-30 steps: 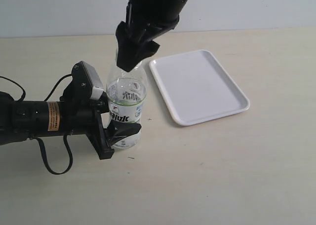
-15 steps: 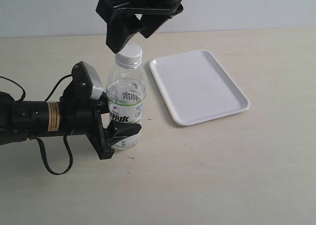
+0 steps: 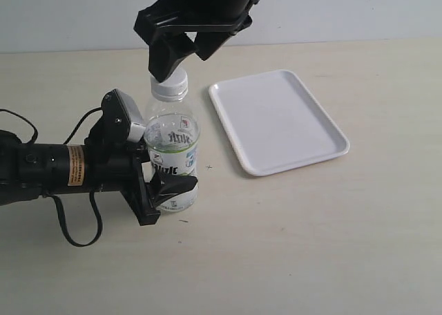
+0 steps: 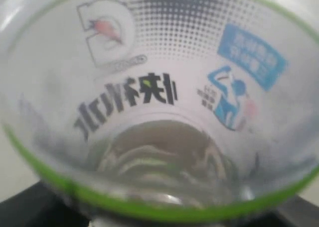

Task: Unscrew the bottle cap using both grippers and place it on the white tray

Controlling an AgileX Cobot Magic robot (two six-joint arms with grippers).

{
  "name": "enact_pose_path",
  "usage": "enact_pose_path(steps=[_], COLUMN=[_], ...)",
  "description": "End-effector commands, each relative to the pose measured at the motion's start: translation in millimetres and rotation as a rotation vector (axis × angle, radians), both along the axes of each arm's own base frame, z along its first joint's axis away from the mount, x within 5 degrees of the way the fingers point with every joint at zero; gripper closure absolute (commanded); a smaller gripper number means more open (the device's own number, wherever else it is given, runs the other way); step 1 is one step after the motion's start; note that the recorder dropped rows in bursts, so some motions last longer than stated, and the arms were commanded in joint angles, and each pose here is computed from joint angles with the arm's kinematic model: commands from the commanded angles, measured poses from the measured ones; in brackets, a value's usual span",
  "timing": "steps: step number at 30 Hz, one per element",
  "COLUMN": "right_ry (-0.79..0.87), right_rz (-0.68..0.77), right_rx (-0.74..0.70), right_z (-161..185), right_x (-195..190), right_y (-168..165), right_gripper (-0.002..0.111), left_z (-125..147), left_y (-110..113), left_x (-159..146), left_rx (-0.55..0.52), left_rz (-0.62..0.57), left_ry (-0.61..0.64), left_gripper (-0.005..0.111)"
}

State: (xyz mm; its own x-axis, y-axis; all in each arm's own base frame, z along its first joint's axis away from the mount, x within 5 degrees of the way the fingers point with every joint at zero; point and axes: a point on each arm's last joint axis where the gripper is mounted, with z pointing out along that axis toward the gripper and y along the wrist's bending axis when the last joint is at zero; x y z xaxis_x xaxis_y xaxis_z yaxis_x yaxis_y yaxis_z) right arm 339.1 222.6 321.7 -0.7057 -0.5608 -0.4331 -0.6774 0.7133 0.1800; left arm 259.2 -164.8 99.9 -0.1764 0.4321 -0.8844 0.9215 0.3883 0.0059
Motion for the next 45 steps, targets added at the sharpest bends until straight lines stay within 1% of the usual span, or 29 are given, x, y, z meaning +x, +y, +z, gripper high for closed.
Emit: enact_pose_path(steps=[1,5,10,14,21,24,26,32,38,45], right_ry=[-0.02,-0.027,-0.039,-0.075,-0.058,-0.035,-0.043,-0.054,-0.061,-0.052], right_rz=[0.017,0.033,0.051,0.042,0.03,-0.014,-0.009,0.042,0.02,0.013], right_rx=[-0.009,-0.012,-0.007,0.015,0.004,-0.032,-0.06,-0.073,-0.092,-0.082], right_z=[-0.3,1.8,19.2,31.9,24.9,14.0,11.2,10.9,10.5,10.6], right_x=[2.1,1.8,0.4,1.8,5.3,9.7,8.3,-3.4,-2.8,-3.3], right_y=[0.4,0.4,0.1,0.8,2.2,4.9,8.9,25.5,24.6,25.4], right_gripper=[0.039,0.039,0.039,0.039,0.039,0.039,0.039,0.039,0.039,0.039], left_z=[3.4,3.5,6.1,15.1,15.9,15.9,15.9,15.9,15.9,15.9], left_y=[-2.2,-2.2,-2.0,0.4,1.6,1.6,1.6,1.6,1.6,1.6], left_x=[1.4,1.3,1.5,1.2,0.5,0.5,0.5,0.5,0.5,0.5], left_rx=[-0.029,-0.03,-0.029,0.01,0.028,0.028,0.028,0.028,0.028,0.028], left_rz=[-0.006,-0.007,-0.004,0.006,0.011,0.011,0.011,0.011,0.011,0.011], left_ry=[-0.016,-0.017,-0.019,-0.026,-0.008,-0.008,-0.008,-0.008,-0.008,-0.008], left_gripper=[0.107,0.107,0.107,0.107,0.107,0.107,0.107,0.107,0.107,0.107])
